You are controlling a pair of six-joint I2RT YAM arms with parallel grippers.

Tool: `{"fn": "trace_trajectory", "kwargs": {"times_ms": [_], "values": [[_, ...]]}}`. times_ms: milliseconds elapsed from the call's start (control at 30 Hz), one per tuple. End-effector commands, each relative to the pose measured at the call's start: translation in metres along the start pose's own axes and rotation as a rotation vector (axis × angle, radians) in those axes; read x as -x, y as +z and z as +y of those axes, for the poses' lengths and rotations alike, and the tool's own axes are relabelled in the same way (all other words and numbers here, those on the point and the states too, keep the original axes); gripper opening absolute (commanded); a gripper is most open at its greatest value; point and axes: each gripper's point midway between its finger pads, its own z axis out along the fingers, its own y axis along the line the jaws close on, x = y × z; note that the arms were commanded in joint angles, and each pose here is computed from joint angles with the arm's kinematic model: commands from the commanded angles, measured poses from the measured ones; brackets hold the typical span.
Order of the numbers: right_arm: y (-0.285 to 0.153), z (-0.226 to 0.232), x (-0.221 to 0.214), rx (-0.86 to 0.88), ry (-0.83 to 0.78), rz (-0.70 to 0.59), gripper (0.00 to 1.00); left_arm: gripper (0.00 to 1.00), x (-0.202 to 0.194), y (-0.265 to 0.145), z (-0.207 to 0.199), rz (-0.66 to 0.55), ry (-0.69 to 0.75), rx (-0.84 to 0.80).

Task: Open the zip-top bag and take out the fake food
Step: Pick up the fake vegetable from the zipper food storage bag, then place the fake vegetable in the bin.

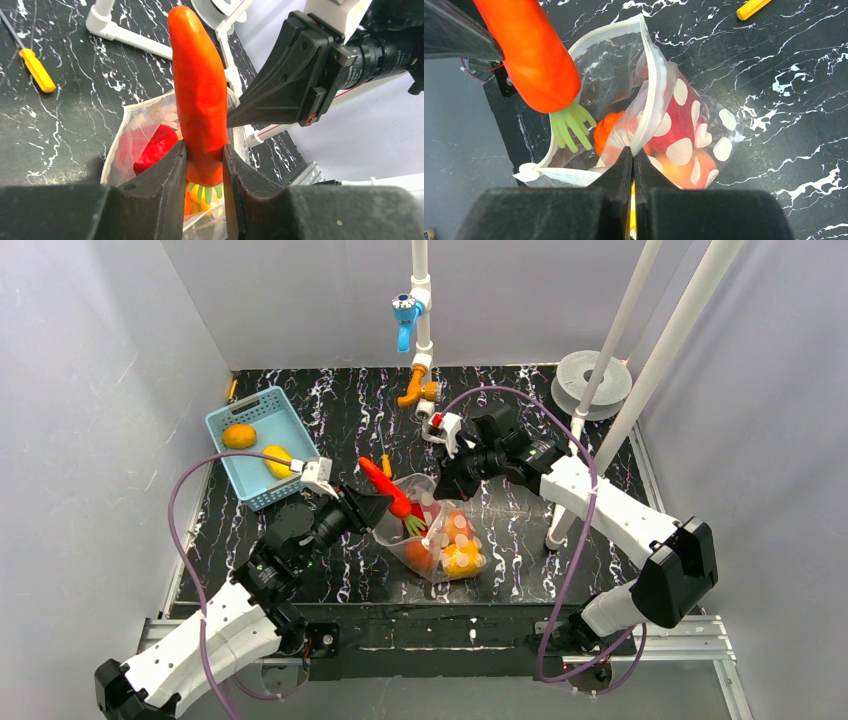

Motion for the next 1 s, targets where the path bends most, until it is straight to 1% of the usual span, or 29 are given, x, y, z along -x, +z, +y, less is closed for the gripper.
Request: {"fn": "trace_trajectory", "kwargs": {"times_ms": [0, 200, 467, 700, 833, 967], "values": [[-0.008, 0.008, 0.008, 0.018, -0.042, -0.039, 0.01, 0.00, 0.036, -0.010, -0.006, -0.092, 0.060, 0.031], [-0.008, 0.009, 0.007, 0.022, -0.044, -0.039, 0.01, 0.00, 0.055, -0.019, -0.003, -0.122, 0.117, 0.077], [-0.007, 0.008, 0.007, 0.025, -0.042, -0.035, 0.01, 0.00, 0.076, -0.027, 0.008, -0.121, 0.197, 0.171], [-0.007, 0.008, 0.006, 0.025, -0.042, -0.033, 0.01, 0.00, 0.097, -0.028, 0.019, -0.127, 0.236, 0.237], [-0.006, 0.008, 0.006, 0.025, -0.042, -0.033, 0.01, 0.00, 0.109, -0.025, 0.032, -0.121, 0.241, 0.291], [-0.007, 0.008, 0.006, 0.024, -0.044, -0.034, 0.01, 0.00, 0.121, -0.021, 0.053, -0.124, 0.201, 0.343]]}}
